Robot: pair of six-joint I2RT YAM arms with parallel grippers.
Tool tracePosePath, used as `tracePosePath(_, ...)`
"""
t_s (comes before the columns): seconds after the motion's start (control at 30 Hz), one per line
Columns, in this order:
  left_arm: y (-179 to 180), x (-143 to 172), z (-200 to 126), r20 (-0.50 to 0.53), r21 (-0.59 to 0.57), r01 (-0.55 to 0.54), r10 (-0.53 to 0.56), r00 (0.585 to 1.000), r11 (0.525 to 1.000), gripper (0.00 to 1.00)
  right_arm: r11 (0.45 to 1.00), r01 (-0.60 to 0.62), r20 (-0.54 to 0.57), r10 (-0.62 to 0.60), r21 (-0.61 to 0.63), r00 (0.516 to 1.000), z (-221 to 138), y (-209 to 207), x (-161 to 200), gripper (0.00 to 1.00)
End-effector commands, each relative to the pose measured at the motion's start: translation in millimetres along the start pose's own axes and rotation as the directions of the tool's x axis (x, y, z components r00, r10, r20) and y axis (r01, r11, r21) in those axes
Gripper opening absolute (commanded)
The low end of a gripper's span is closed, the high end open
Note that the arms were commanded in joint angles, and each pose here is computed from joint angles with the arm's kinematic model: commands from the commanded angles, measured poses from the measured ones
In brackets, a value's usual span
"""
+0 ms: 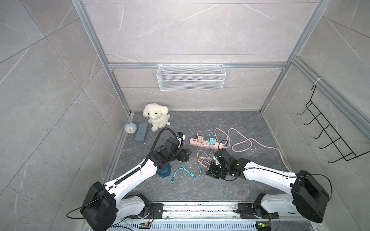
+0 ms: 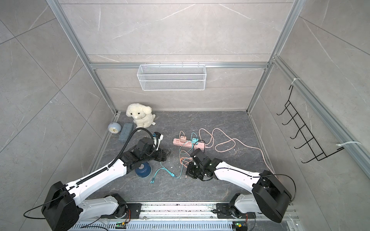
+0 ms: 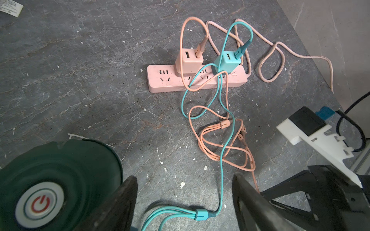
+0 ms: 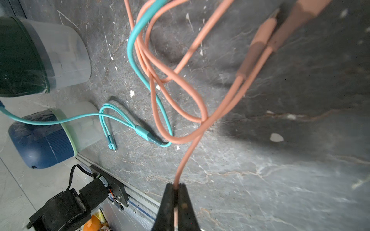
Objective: Charge the cordless meat grinders
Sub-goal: Adjust the charging cable at the center of the board.
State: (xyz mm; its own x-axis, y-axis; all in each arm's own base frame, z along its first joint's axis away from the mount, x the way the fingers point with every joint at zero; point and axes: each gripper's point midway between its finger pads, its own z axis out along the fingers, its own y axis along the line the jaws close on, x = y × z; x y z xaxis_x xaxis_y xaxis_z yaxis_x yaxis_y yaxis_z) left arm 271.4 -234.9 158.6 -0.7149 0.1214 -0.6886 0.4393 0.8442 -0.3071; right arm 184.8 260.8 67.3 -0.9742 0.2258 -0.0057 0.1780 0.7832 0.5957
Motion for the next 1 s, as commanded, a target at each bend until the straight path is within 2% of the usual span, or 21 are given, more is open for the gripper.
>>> tracePosePath(0.0,-8,-18,-7,0.036,0.020,-0.009,0.008,0.999,1.000,0.76,1.000,-0.001,-0.009,0.000,-0.029,1.000,-2,3,2,0.00)
tracePosePath(0.3,-7,-18,-6,0.032,0.016,-0.014,0.013,0.999,1.000,0.76,1.000,0.004,-0.019,-0.005,-0.021,1.000,0,3,1,0.00)
tracePosePath(0.4,-7,-18,-4,0.029,0.016,-0.013,0.012,1.000,1.000,0.76,0.999,0.030,-0.018,-0.030,0.026,0.999,0,-3,-1,0.00)
tracePosePath(0.47,-7,-18,-4,0.028,0.013,-0.015,0.015,0.999,1.000,0.76,0.992,0.088,-0.025,-0.086,0.092,0.996,0,-9,-1,0.00)
tracePosePath(0.5,-7,-19,-3,0.028,0.014,-0.017,0.016,0.999,1.000,0.76,0.986,0.115,-0.031,-0.112,0.122,0.993,1,-11,0,0.03)
tracePosePath(0.63,-8,-21,-2,0.026,0.012,-0.022,0.022,0.999,1.000,0.76,0.960,0.202,-0.052,-0.196,0.194,0.979,2,-15,-2,0.34)
tracePosePath(0.7,-8,-22,-1,0.021,0.010,-0.026,0.026,0.999,1.000,0.76,0.942,0.231,-0.025,-0.232,0.242,0.972,-8,-18,-9,0.43)
tracePosePath(0.8,-8,-24,0,0.018,0.006,-0.030,0.030,0.999,1.000,0.76,0.917,0.250,0.018,-0.268,0.312,0.963,-26,-26,-21,0.45)
tracePosePath(0.97,-11,-29,7,0.006,0.007,-0.039,0.039,0.999,0.999,0.76,0.901,0.237,0.087,-0.287,0.363,0.954,-48,-36,-46,0.44)
